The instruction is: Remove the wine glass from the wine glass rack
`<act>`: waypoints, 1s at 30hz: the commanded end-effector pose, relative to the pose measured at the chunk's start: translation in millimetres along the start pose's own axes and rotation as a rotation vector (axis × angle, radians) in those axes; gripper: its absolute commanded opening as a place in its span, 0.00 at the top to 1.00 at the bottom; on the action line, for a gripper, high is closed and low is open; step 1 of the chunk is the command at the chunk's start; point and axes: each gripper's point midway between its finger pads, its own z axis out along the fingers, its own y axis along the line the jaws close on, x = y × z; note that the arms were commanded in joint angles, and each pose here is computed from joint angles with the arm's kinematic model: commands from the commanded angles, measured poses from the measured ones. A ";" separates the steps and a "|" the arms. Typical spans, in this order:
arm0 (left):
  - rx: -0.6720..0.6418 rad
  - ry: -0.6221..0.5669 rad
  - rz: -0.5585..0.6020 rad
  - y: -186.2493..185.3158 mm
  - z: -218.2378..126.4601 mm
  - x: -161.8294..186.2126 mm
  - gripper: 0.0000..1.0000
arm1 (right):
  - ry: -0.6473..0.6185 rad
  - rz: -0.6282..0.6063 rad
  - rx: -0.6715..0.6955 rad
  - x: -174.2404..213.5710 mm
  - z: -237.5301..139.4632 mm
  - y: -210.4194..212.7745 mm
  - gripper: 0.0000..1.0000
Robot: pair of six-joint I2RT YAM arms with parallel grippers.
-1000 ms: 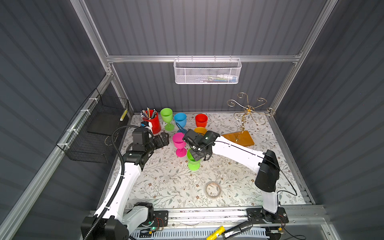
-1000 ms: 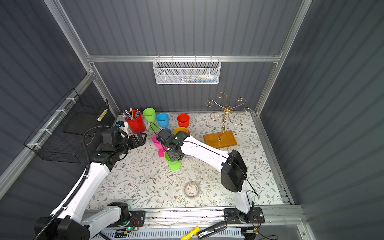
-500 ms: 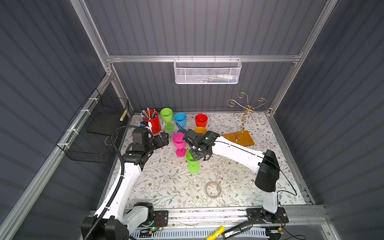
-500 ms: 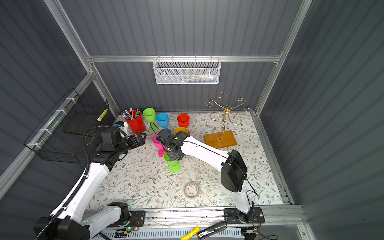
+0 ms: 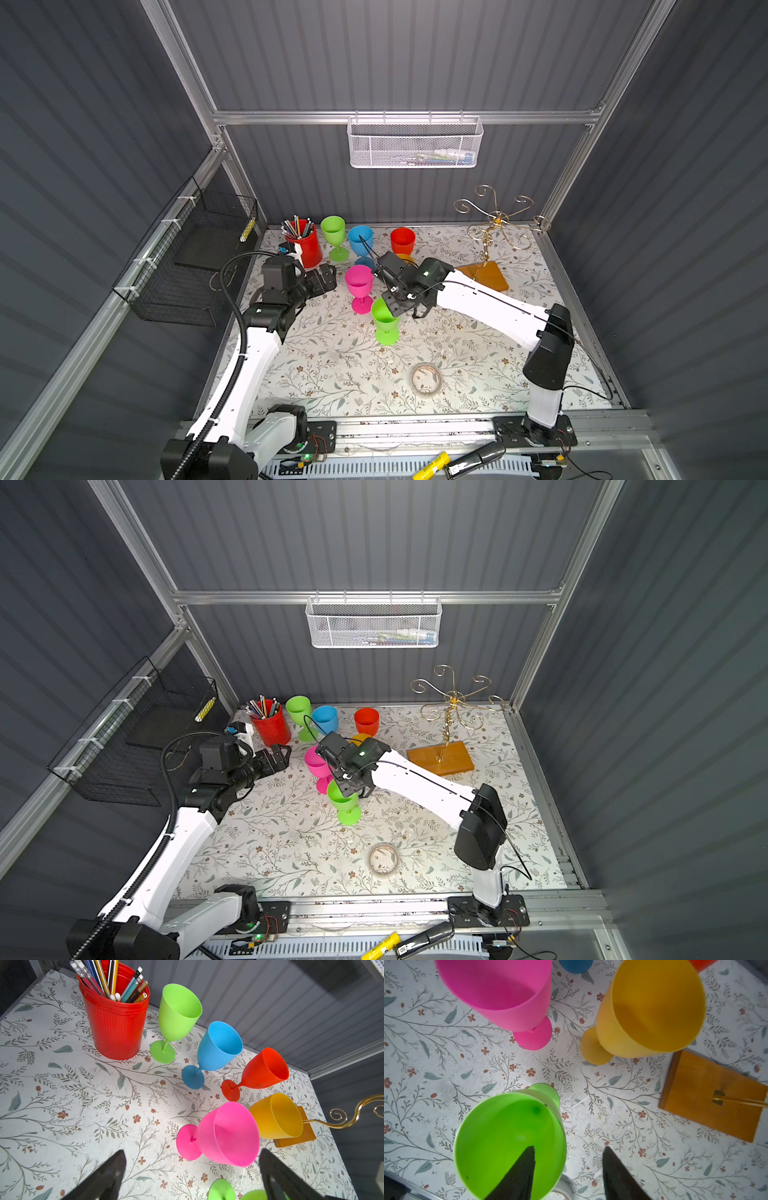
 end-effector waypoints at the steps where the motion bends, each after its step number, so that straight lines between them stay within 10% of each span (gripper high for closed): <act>1: 0.011 -0.018 0.001 -1.8 -6.7 -3.3 0.00 | -0.033 0.004 0.014 -0.6 -17.5 -10.1 0.41; 13: 0.022 -0.043 0.026 -8.2 -18.6 -13.4 0.00 | -0.272 -0.009 0.038 -12.6 -73.6 -35.2 0.01; 30: -0.076 -0.168 0.037 7.9 -41.2 -27.6 0.00 | -0.519 0.094 0.107 34.0 -44.5 -100.4 0.01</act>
